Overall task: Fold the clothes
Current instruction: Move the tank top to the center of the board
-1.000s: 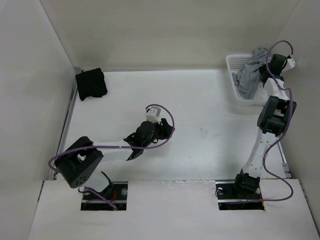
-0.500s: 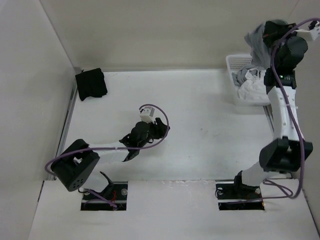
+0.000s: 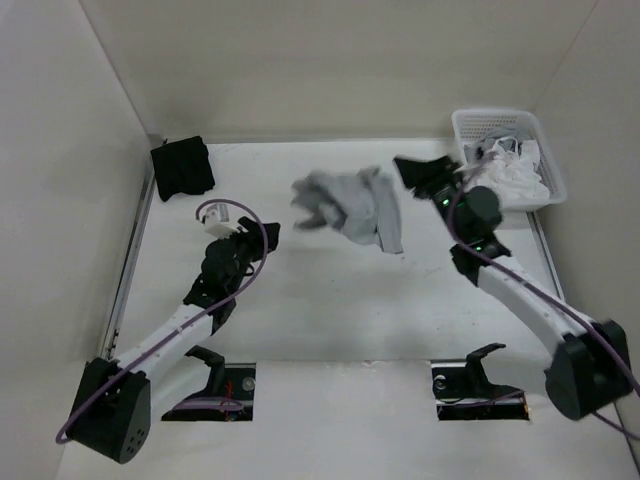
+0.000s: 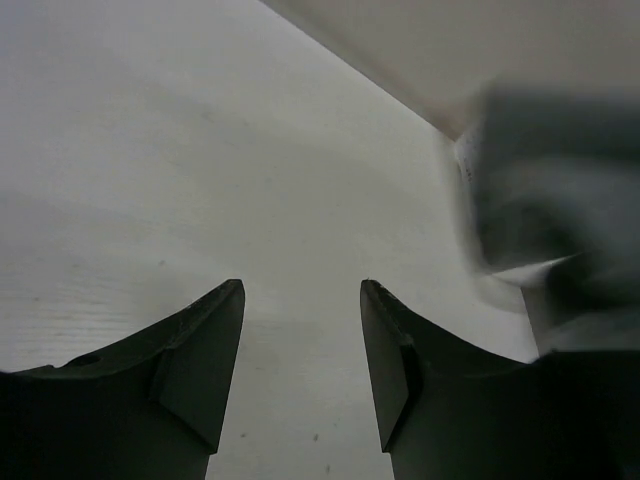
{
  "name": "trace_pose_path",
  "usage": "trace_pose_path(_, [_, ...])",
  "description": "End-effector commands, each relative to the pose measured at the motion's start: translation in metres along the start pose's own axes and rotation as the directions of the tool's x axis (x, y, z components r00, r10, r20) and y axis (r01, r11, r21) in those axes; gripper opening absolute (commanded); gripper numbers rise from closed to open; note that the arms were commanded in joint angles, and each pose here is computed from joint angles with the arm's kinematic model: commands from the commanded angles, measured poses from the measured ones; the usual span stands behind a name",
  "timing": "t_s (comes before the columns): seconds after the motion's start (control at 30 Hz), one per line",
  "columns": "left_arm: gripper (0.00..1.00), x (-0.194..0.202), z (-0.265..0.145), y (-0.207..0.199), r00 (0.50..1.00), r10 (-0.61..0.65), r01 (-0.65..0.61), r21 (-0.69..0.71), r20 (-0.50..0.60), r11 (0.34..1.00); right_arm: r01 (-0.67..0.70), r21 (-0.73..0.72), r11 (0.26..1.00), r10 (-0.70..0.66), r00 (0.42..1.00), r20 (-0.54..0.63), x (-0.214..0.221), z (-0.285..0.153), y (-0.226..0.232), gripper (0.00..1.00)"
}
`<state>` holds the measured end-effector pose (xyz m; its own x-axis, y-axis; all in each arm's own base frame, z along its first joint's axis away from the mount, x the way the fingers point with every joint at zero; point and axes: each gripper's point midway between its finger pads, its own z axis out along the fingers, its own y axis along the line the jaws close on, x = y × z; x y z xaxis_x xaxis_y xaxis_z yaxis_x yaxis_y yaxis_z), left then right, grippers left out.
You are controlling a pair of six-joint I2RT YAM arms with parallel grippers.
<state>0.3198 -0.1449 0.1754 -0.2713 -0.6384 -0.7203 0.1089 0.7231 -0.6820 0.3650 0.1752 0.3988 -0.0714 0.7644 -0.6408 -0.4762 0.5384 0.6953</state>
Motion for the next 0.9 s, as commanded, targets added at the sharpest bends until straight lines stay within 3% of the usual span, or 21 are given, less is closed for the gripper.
trace_pose_path(0.0, [0.48,0.000,-0.015,0.043,0.999,-0.037,0.035,-0.135,-0.011,0.990,-0.049,0.210,0.977,0.094,0.974,-0.207,0.104,-0.030,-0.095,0.50])
trace_pose_path(0.13, [0.48,0.006,-0.021,0.062,0.999,-0.033,0.025,-0.195,-0.038,0.980,0.052,0.272,0.961,0.039,0.946,-0.320,0.130,-0.062,-0.114,0.59])
trace_pose_path(0.23, [0.46,0.019,-0.023,0.066,0.996,-0.015,-0.004,-0.215,-0.090,0.977,0.150,0.360,0.921,0.016,0.908,-0.418,0.150,-0.094,-0.130,0.42])
trace_pose_path(0.33, [0.39,0.033,-0.028,0.065,0.988,0.021,-0.056,-0.223,-0.156,0.973,0.268,0.442,0.856,0.010,0.846,-0.533,0.176,-0.138,-0.147,0.17])
trace_pose_path(0.37, [0.38,0.038,-0.029,0.063,0.985,0.032,-0.070,-0.220,-0.172,0.973,0.289,0.451,0.845,0.011,0.833,-0.554,0.180,-0.145,-0.149,0.16])
trace_pose_path(0.43, [0.35,0.048,-0.031,0.060,0.975,0.054,-0.102,-0.220,-0.216,0.970,0.355,0.479,0.803,0.029,0.779,-0.626,0.196,-0.170,-0.156,0.21])
trace_pose_path(0.47, [0.35,0.059,-0.033,0.057,0.964,0.073,-0.131,-0.216,-0.256,0.968,0.384,0.488,0.783,0.049,0.745,-0.665,0.208,-0.184,-0.159,0.31])
trace_pose_path(0.6, [0.36,0.094,-0.042,0.037,0.913,0.172,-0.234,-0.130,-0.371,0.963,0.416,0.480,0.772,0.098,0.668,-0.737,0.239,-0.217,-0.156,0.49])
trace_pose_path(0.73, [0.43,0.133,-0.059,0.024,0.850,0.233,-0.297,-0.065,-0.473,0.953,0.362,0.485,0.796,0.155,0.652,-0.742,0.259,-0.233,-0.153,0.59])
trace_pose_path(0.87, [0.54,0.157,-0.067,0.018,0.829,0.187,-0.252,-0.053,-0.527,0.966,0.295,0.468,0.833,0.186,0.647,-0.740,0.272,-0.229,-0.145,0.62])
